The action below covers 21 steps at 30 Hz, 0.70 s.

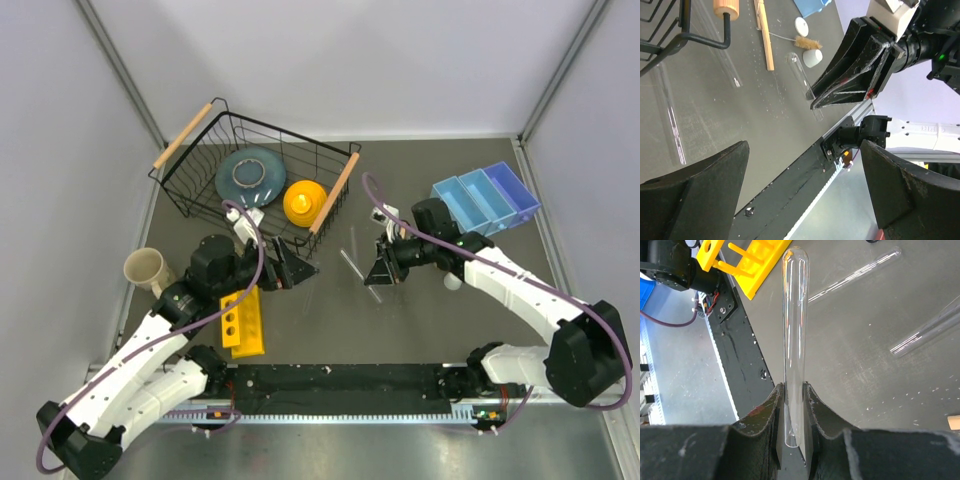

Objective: Organize the chemistry lab equipment

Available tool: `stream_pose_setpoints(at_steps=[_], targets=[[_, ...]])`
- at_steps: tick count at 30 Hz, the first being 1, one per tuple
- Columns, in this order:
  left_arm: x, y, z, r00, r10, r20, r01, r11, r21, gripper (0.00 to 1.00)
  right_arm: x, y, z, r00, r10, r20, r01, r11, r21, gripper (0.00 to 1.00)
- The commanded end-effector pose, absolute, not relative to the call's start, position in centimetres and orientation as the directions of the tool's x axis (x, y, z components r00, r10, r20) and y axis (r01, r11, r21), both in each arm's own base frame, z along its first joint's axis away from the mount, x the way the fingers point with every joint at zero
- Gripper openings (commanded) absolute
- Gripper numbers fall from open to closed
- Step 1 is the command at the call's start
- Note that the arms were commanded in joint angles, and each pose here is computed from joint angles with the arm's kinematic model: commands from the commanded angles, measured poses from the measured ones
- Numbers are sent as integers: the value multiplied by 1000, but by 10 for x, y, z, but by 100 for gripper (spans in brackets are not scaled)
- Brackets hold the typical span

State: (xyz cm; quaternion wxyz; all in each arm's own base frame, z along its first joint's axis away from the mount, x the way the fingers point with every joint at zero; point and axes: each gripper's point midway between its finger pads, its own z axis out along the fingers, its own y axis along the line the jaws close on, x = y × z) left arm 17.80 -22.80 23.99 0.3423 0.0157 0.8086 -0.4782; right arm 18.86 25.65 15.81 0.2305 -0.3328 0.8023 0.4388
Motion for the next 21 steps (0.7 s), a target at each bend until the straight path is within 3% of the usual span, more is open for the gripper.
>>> stream_pose_setpoints(at_steps=[1,12,21], targets=[[186,-233,269,-704,-356,-615,419,491,-764,98,188,263,175,-619,-328,-714,-783,334,525,14],[190,-253,273,-732,-381,-565,425,392,-816,98,166,273,177,-578,-369,-728,-816,265,513,14],[203,-269,269,-752,-364,-550,396,418,-818,98,152,286,182,-552,-409,-727,-830,179,529,14]])
